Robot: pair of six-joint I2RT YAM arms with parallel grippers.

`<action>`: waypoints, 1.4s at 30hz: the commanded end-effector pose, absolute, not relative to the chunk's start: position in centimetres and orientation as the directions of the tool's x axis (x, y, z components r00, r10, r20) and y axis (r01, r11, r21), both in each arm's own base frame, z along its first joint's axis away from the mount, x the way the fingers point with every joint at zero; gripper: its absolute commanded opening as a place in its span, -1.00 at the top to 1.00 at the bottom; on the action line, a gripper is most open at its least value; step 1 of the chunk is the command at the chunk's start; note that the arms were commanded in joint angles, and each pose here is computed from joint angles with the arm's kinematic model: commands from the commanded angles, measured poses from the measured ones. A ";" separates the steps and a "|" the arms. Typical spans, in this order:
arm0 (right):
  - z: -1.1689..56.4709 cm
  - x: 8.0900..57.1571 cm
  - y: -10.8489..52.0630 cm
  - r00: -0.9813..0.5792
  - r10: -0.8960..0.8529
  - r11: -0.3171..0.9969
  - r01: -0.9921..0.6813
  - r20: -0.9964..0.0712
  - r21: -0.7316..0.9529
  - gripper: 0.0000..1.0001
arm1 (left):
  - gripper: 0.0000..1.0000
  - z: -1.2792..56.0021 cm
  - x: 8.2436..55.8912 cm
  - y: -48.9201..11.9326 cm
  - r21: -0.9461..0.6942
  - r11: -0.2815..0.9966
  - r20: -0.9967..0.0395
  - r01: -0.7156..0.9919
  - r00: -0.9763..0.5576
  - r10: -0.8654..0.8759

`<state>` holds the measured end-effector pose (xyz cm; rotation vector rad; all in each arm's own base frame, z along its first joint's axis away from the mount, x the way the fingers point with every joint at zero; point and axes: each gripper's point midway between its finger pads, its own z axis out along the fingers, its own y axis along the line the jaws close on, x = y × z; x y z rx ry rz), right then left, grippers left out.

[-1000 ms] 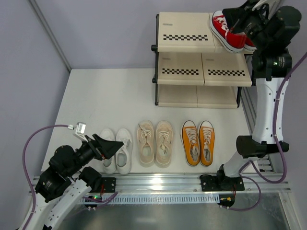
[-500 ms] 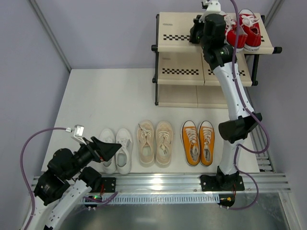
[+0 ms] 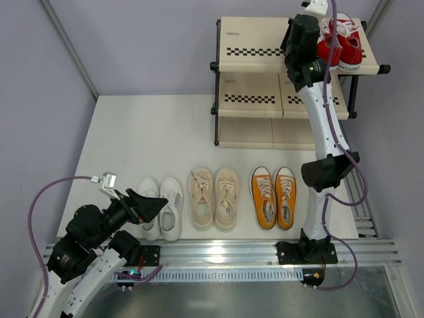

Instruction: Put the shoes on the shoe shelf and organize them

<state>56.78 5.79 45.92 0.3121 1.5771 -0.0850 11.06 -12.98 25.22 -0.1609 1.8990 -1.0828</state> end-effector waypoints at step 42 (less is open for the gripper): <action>59.3 31.0 13.6 0.296 0.262 0.888 -0.446 -0.918 0.110 0.55 | -0.99 29.1 12.8 -15.6 -0.730 0.578 -0.660 0.365 -0.596 -0.457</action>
